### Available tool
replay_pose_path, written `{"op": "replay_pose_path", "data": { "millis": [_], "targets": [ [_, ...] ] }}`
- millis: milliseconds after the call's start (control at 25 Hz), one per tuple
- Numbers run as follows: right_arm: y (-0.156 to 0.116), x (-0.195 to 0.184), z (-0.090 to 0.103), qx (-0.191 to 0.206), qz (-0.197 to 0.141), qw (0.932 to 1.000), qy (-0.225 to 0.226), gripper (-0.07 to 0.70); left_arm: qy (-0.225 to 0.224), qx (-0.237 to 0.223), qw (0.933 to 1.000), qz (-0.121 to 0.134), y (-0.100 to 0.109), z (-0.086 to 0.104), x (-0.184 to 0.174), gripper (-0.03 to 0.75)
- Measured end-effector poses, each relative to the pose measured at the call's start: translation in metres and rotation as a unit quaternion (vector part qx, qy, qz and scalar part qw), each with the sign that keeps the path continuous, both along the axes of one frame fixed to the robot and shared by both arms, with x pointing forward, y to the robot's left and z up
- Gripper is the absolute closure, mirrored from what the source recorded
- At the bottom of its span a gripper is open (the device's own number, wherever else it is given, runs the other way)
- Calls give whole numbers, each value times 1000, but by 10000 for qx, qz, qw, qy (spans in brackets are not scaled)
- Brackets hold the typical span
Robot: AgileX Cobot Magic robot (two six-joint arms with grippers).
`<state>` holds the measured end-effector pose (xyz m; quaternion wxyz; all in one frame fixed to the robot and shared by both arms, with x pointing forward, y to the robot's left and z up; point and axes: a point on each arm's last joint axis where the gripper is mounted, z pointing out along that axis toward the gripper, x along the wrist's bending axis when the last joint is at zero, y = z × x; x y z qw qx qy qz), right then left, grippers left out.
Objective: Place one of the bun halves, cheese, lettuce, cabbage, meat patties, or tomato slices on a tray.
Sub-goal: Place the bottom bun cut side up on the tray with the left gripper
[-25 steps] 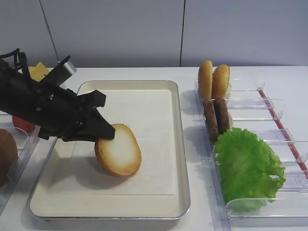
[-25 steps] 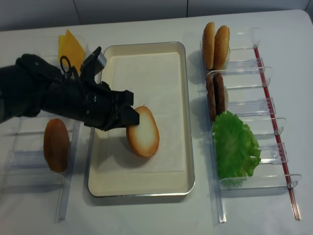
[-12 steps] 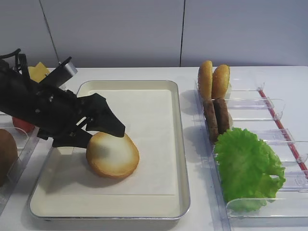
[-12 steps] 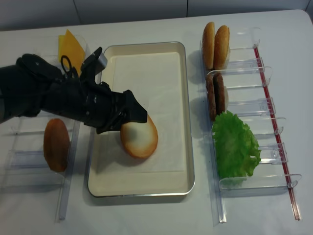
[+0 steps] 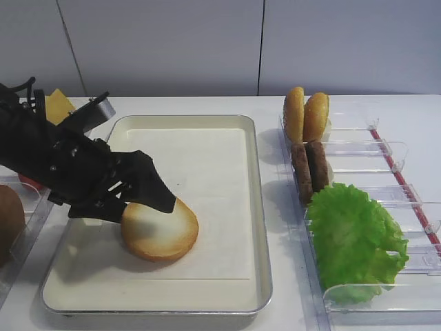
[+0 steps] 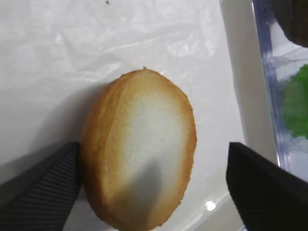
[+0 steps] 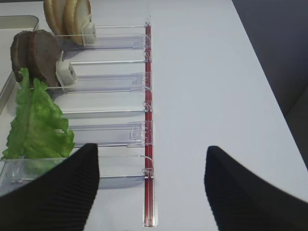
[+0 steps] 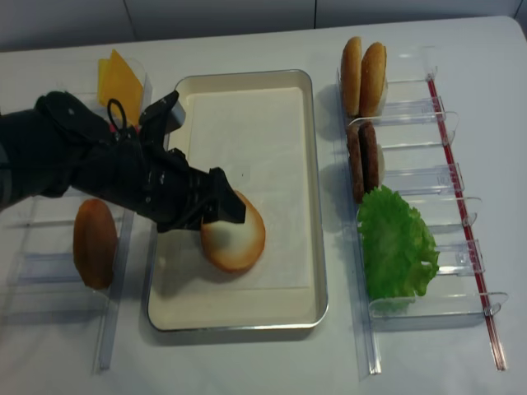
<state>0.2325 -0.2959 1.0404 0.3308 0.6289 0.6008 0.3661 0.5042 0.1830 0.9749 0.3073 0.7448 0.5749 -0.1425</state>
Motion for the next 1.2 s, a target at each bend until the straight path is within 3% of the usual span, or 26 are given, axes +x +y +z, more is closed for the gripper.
{"op": "replay_pose_path", "data": {
  "millis": [160, 520, 760, 840, 880, 1080, 1200],
  "targets": [
    [0, 0, 0, 0, 0, 10000, 0, 125, -44, 206, 9998, 23, 3, -2, 1, 123],
    [0, 0, 0, 0, 0, 10000, 0, 125, -46, 208, 9998, 54, 3, -2, 1, 123],
    [0, 0, 0, 0, 0, 10000, 0, 125, -176, 601, 9973, -391, 5, 13, 10, 129],
    [0, 0, 0, 0, 0, 10000, 0, 125, -69, 1011, 9932, -566, 10, 22, 12, 140],
    [0, 0, 0, 0, 0, 10000, 0, 125, -7, 1299, 9901, -535, 14, 27, 15, 146],
    [0, 0, 0, 0, 0, 10000, 0, 126, 148, 2509, 9678, -155, 34, 59, 28, 156],
    [0, 0, 0, 0, 0, 10000, 0, 126, -129, 2657, 9639, 91, 38, 86, 29, 158]
  ]
}}
